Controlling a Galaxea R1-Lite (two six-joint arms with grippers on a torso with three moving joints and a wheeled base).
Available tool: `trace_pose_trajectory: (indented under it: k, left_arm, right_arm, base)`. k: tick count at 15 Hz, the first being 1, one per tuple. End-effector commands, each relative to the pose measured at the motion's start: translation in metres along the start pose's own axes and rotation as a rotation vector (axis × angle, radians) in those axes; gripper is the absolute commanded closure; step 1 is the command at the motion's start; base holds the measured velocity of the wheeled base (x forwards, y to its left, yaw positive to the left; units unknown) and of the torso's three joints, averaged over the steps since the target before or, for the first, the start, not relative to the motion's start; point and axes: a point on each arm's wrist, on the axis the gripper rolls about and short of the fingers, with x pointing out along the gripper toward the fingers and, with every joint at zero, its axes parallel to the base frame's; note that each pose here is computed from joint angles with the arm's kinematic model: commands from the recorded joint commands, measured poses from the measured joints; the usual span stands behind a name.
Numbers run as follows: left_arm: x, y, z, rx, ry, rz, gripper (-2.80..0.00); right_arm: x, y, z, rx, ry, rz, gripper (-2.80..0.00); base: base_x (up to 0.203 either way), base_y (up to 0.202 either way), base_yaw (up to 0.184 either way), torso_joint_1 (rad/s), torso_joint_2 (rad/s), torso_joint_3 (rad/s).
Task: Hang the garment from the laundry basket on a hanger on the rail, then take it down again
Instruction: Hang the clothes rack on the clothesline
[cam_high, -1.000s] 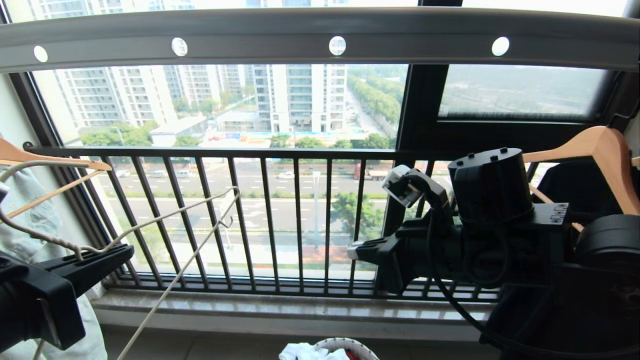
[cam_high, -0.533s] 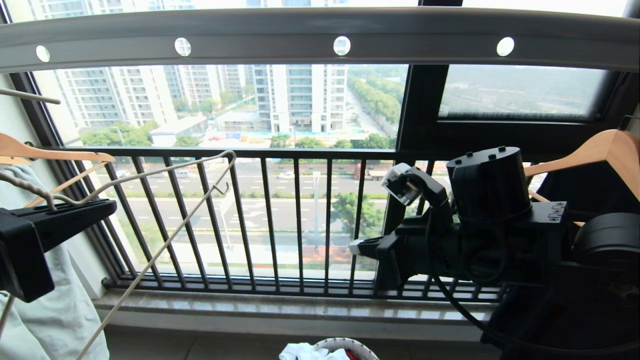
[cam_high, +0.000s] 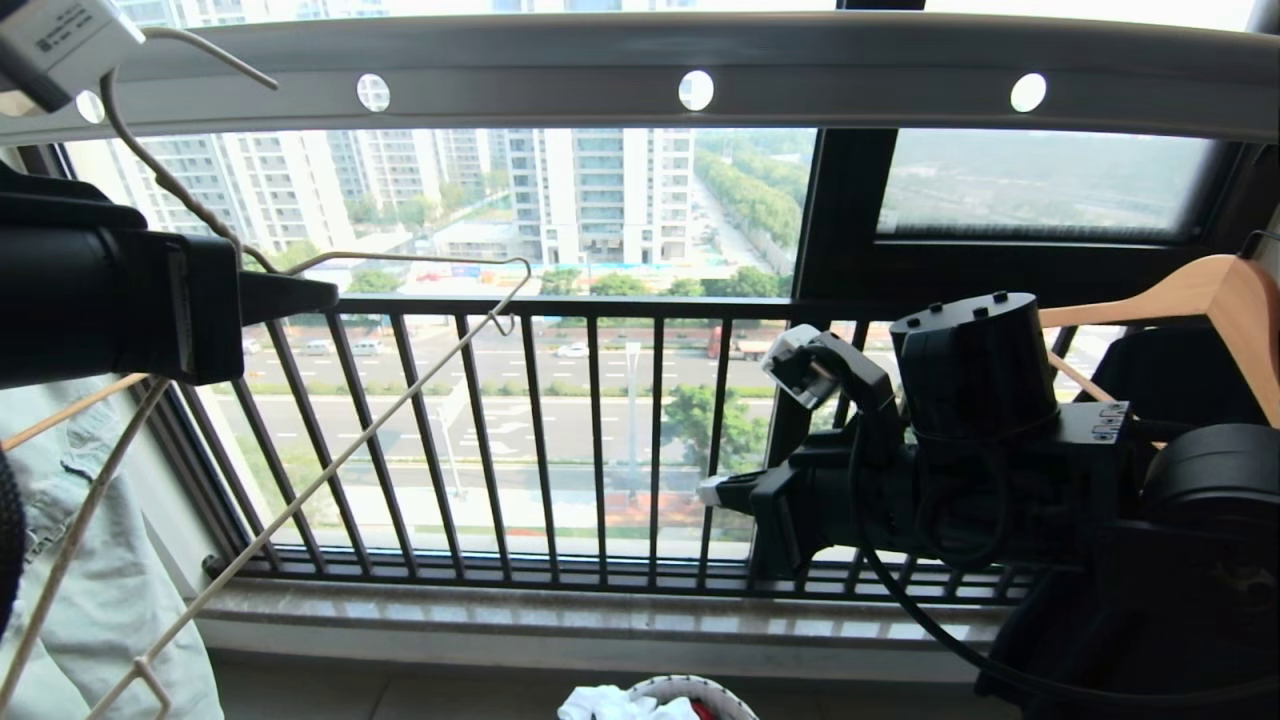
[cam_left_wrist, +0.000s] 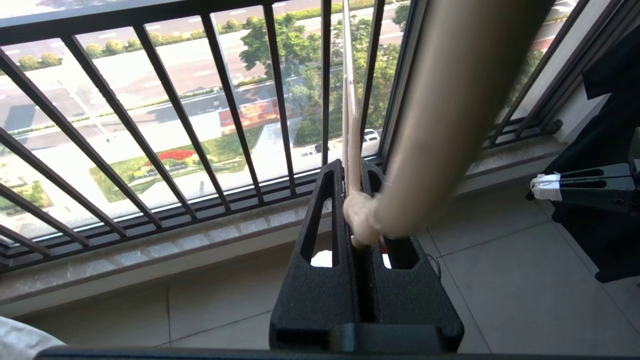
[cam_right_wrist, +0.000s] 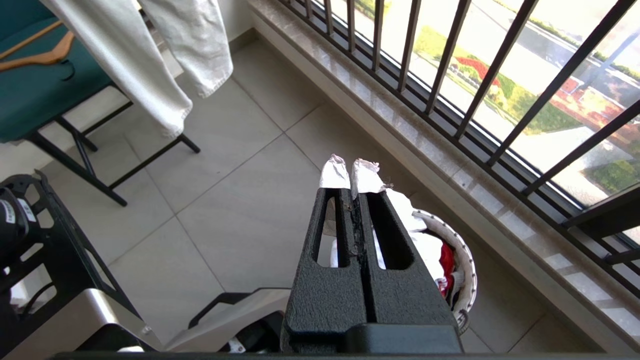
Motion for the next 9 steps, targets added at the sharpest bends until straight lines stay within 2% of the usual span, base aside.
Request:
trace_pose_trajectory:
  k: [1, 4, 9]
  left_arm:
    - [0.035, -0.002, 0.010, 0.002, 0.042, 0.010, 0.00]
    - [0.043, 0.001, 0.021, 0.001, 0.058, 0.035, 0.00]
    - [0.051, 0.013, 0.020, -0.008, 0.074, 0.095, 0.00]
  right_arm:
    - [0.002, 0.000, 0.001, 0.000, 0.000, 0.002, 0.00]
    - [0.003, 0.000, 0.000, 0.001, 0.001, 0.002, 0.00]
    - [0.005, -0.001, -0.001, 0.001, 0.009, 0.001, 0.00]
  base:
    - [0.000, 0.000, 0.000, 0.000, 0.00, 0.000]
    - [0.000, 0.000, 0.000, 0.000, 0.00, 0.000]
    - [0.000, 0.000, 0.000, 0.000, 0.00, 0.000]
